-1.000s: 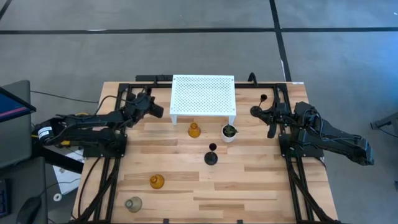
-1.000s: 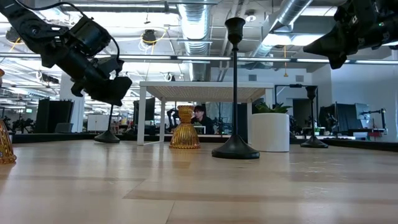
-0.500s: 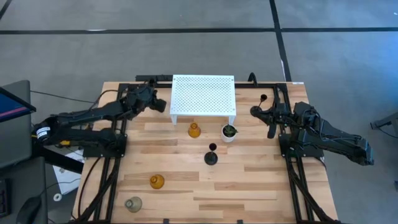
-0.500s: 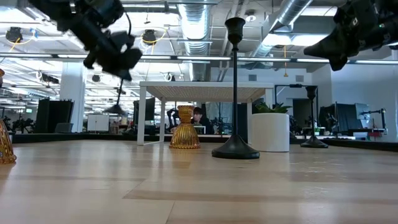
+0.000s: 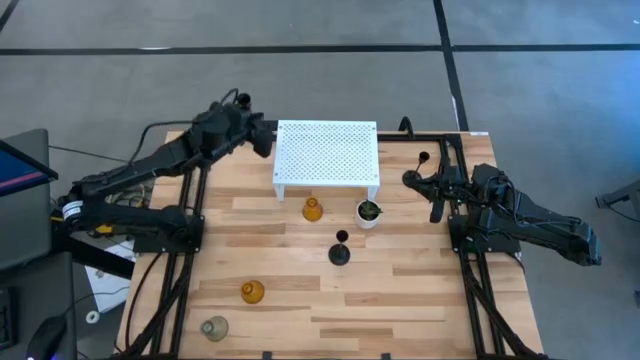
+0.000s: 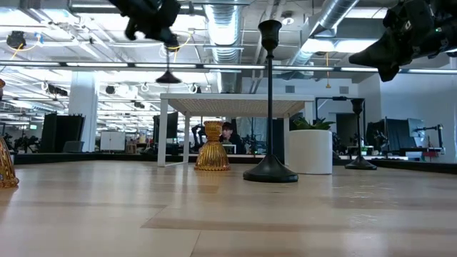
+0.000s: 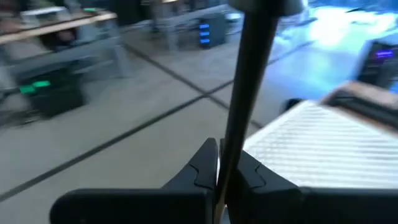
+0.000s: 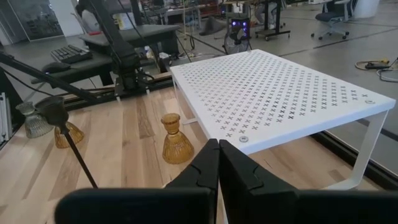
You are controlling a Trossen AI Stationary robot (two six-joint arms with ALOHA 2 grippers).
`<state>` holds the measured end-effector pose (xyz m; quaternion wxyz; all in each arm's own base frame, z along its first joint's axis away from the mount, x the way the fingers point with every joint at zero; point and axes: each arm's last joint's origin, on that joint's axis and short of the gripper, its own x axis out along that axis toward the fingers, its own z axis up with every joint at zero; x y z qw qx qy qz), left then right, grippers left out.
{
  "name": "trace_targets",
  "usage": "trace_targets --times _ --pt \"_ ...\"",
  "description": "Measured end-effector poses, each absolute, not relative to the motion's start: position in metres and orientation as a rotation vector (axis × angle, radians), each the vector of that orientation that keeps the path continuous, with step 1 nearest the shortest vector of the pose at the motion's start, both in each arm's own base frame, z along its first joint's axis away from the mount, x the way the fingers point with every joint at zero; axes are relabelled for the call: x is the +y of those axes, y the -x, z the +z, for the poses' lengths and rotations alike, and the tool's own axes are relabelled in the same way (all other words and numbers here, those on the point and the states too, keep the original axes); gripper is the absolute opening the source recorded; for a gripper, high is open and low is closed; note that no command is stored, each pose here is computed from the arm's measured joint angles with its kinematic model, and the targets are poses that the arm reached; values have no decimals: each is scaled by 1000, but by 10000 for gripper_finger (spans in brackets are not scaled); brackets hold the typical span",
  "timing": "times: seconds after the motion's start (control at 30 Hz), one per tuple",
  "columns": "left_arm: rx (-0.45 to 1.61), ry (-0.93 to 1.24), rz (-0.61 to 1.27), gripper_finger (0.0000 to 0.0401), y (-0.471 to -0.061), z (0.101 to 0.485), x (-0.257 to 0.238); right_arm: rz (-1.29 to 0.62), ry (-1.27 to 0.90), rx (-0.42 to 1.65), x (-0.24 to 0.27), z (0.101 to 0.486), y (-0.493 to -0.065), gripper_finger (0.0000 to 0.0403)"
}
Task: Pick & Place candle stick holders
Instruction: Put the left black candle holder on the shelf
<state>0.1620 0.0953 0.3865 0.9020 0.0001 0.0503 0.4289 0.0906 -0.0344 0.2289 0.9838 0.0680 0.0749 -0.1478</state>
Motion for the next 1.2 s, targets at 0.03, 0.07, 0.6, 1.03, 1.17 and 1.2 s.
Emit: trace_targets --times 0.03,0.07,0.6,1.03,1.17,1.2 --pt "98 2 859 8 -165 391 97 -297 -137 151 -34 229 -91 0" --pt "91 5 834 8 -169 396 99 -297 -137 151 -34 229 -91 0" --pt "199 64 711 8 -233 398 164 -297 -139 163 -34 228 -90 0" --pt "202 88 707 8 -238 394 168 -298 -139 166 -34 227 -90 0" --pt "207 103 704 8 -241 391 168 -298 -139 167 -34 227 -90 0" --pt "210 110 703 8 -243 389 170 -298 -137 168 -34 227 -90 0"
